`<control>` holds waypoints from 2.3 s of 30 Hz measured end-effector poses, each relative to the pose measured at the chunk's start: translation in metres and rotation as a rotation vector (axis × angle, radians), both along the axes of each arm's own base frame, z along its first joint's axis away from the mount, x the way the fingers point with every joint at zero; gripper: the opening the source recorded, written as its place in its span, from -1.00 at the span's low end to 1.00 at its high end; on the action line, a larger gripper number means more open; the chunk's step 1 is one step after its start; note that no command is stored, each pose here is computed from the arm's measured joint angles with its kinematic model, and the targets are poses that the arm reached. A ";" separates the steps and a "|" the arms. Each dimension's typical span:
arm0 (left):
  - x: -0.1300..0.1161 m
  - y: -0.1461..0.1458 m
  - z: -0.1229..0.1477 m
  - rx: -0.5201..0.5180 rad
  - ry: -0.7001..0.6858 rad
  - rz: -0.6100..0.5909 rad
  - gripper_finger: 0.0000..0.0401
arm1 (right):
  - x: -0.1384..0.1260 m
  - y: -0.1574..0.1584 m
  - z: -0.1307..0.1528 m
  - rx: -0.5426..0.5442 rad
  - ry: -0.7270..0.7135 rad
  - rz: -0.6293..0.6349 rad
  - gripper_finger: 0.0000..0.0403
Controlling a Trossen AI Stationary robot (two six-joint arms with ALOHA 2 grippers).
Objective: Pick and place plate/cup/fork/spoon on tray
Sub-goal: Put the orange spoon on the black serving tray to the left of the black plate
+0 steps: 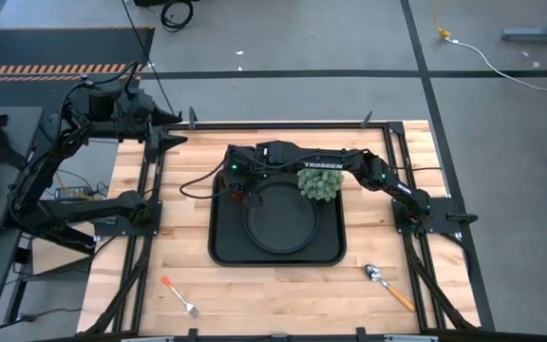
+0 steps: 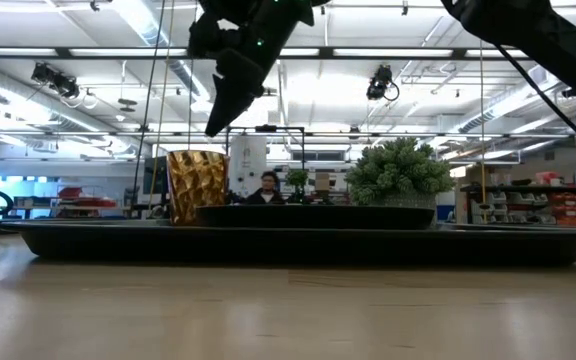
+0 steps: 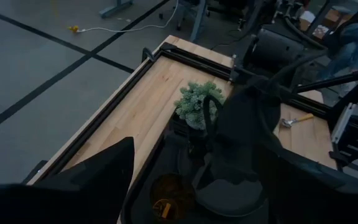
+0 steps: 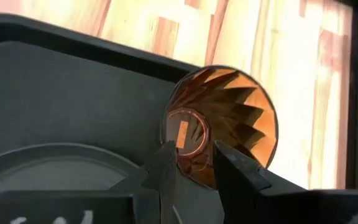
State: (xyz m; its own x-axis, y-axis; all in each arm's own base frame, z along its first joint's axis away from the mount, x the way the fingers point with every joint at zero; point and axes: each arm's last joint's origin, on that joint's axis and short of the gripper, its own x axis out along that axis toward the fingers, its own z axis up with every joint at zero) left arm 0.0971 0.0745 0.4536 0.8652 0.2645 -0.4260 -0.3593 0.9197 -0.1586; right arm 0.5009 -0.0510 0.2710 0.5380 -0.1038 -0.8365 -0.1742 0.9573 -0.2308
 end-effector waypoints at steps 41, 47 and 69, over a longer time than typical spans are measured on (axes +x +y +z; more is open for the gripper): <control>-0.007 -0.038 0.011 -0.004 -0.107 -0.153 0.64 | -0.037 -0.001 0.078 0.099 -0.169 -0.178 -0.45; -0.006 -0.041 0.011 -0.002 -0.102 -0.158 0.64 | -0.038 0.001 0.078 0.100 -0.164 -0.176 -0.45; -0.004 -0.043 0.012 -0.001 -0.111 -0.159 0.64 | -0.045 0.001 0.091 0.071 -0.190 -0.187 -0.45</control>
